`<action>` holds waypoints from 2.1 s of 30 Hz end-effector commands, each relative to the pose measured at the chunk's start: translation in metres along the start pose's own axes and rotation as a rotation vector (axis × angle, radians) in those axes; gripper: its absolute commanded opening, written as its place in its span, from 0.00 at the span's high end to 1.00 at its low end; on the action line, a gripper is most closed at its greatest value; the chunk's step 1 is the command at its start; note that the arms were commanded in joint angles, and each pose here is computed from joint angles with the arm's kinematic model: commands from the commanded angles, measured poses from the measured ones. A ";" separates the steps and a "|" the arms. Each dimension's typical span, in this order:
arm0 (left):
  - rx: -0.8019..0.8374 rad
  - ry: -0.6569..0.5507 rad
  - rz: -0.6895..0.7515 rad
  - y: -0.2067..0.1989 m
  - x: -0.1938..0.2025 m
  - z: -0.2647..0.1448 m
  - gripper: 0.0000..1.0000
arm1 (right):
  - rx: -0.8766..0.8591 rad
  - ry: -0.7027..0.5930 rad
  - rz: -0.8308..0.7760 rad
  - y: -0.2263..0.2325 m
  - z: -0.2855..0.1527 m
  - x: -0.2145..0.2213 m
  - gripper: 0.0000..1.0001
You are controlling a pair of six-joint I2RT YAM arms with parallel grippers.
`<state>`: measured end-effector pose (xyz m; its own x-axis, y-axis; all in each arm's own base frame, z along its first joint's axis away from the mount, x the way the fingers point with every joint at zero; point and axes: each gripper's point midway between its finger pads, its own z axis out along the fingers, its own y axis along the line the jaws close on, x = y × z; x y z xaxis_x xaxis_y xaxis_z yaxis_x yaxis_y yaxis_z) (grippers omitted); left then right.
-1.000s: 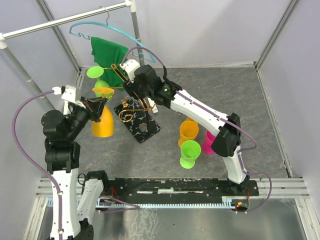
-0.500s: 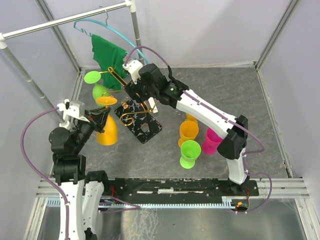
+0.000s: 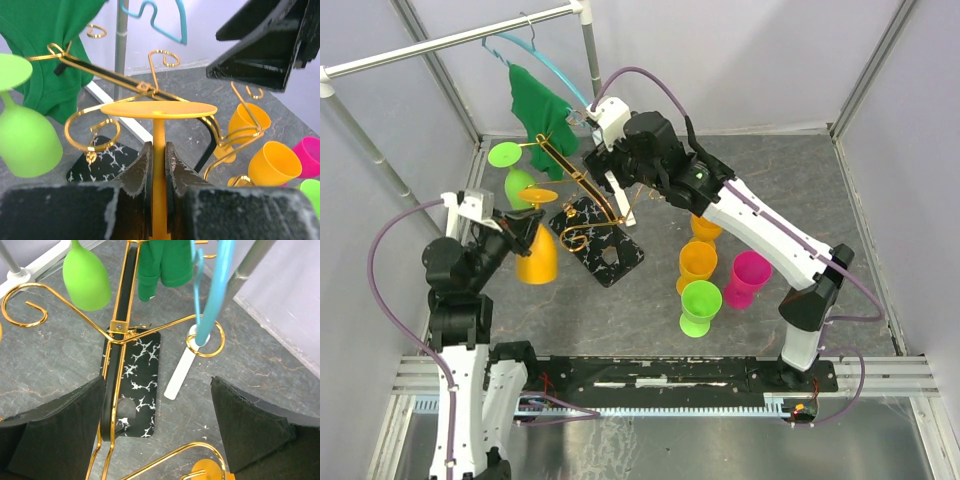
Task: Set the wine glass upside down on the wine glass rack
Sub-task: Place the wine glass at the center of the board.
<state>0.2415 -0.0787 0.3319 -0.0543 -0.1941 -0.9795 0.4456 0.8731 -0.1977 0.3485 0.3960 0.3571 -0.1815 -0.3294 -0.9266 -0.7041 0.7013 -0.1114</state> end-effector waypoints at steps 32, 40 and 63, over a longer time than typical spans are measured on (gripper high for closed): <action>0.134 -0.146 -0.086 -0.023 -0.147 0.049 0.97 | 0.144 -0.051 0.021 -0.074 -0.047 -0.011 0.01; 0.004 -0.284 -0.426 0.009 -0.195 0.080 0.97 | 0.012 -0.332 -0.054 -0.052 -0.077 -0.047 0.03; -0.438 -0.406 -1.271 0.085 -0.146 0.074 0.97 | -0.162 -0.796 -0.332 0.049 -0.086 -0.098 0.17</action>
<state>0.3539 -0.0063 0.4638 0.1044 -0.9779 -0.1810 -0.0175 0.1802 -0.9835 0.2812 0.4024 0.4401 0.4358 -0.0148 -0.8999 -0.7713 0.5092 -0.3819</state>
